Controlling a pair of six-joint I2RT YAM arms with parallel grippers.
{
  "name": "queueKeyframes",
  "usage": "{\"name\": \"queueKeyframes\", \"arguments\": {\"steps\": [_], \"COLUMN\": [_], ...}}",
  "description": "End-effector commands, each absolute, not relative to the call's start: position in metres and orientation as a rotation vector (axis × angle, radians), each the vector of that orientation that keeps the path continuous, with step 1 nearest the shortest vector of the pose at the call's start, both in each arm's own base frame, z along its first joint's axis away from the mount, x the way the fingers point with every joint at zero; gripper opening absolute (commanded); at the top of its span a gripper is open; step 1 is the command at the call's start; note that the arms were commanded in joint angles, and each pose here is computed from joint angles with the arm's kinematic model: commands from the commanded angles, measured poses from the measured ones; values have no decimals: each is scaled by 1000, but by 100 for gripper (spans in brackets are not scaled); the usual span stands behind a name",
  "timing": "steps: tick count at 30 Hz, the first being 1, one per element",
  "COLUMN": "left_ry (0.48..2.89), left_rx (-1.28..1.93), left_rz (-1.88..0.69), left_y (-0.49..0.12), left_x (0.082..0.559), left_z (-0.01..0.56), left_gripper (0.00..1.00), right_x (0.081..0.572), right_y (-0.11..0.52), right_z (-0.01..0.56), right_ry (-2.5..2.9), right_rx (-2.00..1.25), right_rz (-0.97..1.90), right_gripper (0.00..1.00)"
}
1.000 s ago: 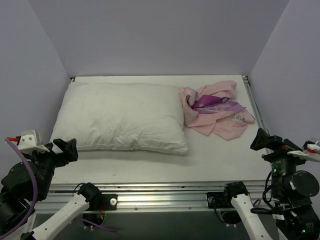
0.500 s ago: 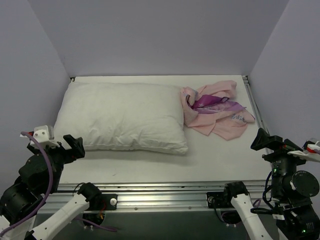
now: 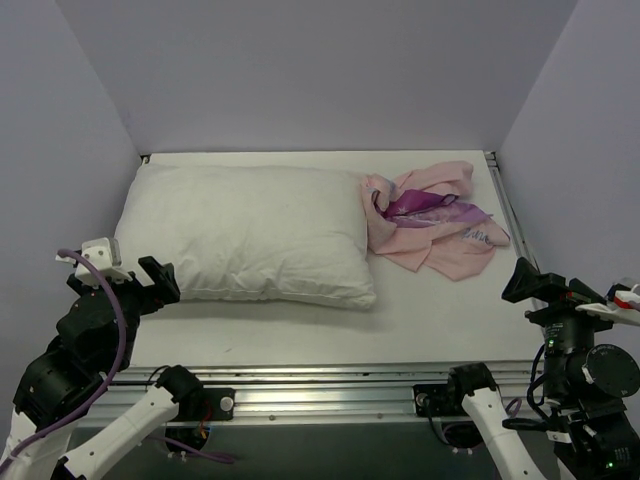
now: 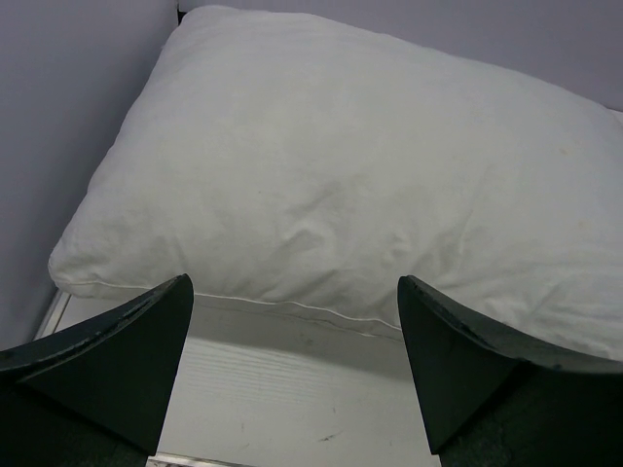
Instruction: Remove the pillowcase from the pillow
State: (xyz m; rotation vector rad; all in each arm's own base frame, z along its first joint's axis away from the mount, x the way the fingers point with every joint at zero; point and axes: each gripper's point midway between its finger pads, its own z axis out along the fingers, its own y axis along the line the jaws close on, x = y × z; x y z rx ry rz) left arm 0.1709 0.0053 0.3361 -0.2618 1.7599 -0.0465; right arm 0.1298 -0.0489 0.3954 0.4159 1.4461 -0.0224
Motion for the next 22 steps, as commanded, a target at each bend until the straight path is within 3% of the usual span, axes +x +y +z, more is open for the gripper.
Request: {"name": "queueKeyframes", "arguments": {"steps": [1, 22], "left_ry": [1726, 1764], "left_rx": [-286, -247], "left_rz": [-56, -47], "left_y": [5, -7], "left_x": [175, 185], "left_z": [348, 342], "left_gripper": [94, 94], "right_x": [122, 119], "right_y": [-55, -58], "right_z": [411, 413], "right_ry": [1385, 1376], "right_rx": [431, 441], "right_rz": [-32, -35], "right_gripper": [100, 100]}}
